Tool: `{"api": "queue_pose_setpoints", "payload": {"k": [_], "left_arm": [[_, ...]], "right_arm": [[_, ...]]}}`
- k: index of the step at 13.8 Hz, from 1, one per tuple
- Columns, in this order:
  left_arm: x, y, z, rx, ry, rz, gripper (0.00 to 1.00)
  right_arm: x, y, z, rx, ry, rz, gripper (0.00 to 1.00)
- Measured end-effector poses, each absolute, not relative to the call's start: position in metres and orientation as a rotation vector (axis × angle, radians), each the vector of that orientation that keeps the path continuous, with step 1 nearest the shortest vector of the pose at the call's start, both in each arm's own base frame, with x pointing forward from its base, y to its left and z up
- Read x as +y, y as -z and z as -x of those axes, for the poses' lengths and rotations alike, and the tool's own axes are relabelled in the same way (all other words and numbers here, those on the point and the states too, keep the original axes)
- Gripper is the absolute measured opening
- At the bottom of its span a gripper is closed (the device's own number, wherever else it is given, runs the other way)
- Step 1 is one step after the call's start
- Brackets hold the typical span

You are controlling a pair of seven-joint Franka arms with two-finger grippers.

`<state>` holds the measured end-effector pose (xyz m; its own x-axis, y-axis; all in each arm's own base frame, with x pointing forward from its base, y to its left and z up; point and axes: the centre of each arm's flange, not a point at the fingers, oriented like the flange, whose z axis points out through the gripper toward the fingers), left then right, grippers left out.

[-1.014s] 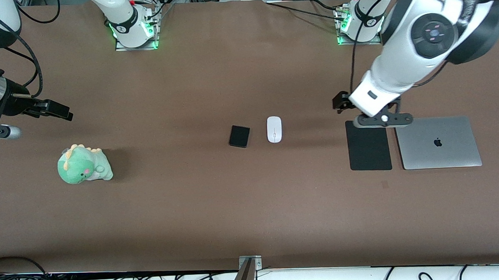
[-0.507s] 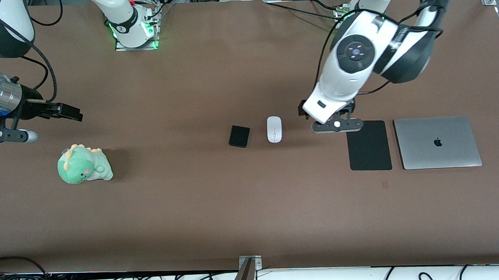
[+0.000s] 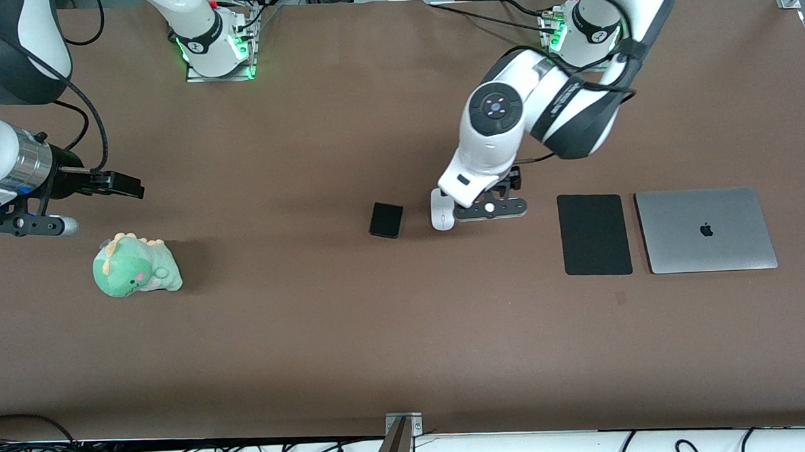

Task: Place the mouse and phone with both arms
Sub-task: 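Lower the left gripper over the white mouse and grasp it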

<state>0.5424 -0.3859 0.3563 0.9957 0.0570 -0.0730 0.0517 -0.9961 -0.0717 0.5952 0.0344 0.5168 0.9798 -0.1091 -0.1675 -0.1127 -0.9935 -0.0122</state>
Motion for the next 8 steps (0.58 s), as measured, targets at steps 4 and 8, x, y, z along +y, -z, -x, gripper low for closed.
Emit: {"api": "queue_pose_setpoints", "payload": {"k": [4, 8], "left_arm": [[-0.422, -0.296, -0.525, -0.057, -0.101, 3.039, 1.0], [-0.433, -0.257, -0.519, -0.035, -0.115, 3.035, 1.0]], "right_arm": [[0.039, -0.517, -0.595, 0.165, -0.262, 3.106, 1.0], [0.049, -0.517, -0.594, 0.138, -0.261, 3.108, 1.0]]}}
